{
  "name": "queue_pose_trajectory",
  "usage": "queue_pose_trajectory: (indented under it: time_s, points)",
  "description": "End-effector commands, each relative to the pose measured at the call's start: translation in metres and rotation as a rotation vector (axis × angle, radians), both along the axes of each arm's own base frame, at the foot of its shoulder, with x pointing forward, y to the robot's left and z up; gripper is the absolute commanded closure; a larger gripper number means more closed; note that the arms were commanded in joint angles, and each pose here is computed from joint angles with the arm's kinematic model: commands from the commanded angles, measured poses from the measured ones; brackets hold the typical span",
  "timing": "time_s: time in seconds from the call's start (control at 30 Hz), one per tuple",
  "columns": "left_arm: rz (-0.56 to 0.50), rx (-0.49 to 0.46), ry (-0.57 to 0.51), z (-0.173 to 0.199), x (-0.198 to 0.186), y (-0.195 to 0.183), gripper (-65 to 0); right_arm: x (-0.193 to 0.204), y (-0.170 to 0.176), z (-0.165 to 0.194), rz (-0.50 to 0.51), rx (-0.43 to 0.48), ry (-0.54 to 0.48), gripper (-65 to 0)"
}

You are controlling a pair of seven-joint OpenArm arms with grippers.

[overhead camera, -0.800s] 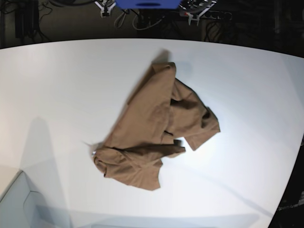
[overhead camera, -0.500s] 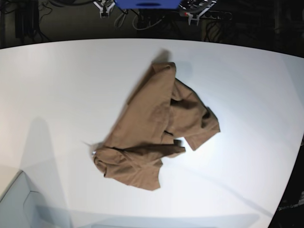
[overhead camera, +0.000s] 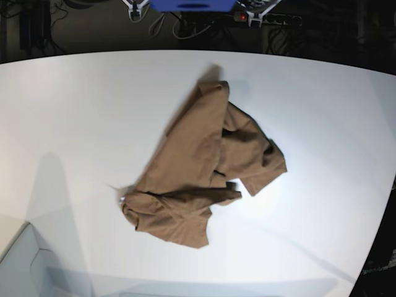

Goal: Layout the t-shirt on the table in an organized manner, then fold the t-shirt properly

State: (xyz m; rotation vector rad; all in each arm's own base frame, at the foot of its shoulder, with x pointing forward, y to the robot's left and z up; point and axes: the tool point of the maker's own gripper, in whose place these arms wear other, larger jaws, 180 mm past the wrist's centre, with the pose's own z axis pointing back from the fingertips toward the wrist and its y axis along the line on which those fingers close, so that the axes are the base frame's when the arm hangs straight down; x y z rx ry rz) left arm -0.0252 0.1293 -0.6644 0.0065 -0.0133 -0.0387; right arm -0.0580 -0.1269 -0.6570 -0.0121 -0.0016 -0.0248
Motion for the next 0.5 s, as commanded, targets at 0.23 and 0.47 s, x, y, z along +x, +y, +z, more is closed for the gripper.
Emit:
queue_pose_trajectory:
  time_s: [0.23, 0.47]
  points:
    - [-0.039, 0.025, -0.214, 0.039, -0.007, 0.030, 0.0, -0.017, -0.023, 0.048, 0.027, -0.039, -0.169, 0.0]
    - [-0.079, -0.013, -0.451, 0.117, 0.024, 0.019, 0.0, 0.017, -0.034, 0.120, 0.068, -0.062, -0.390, 0.0]
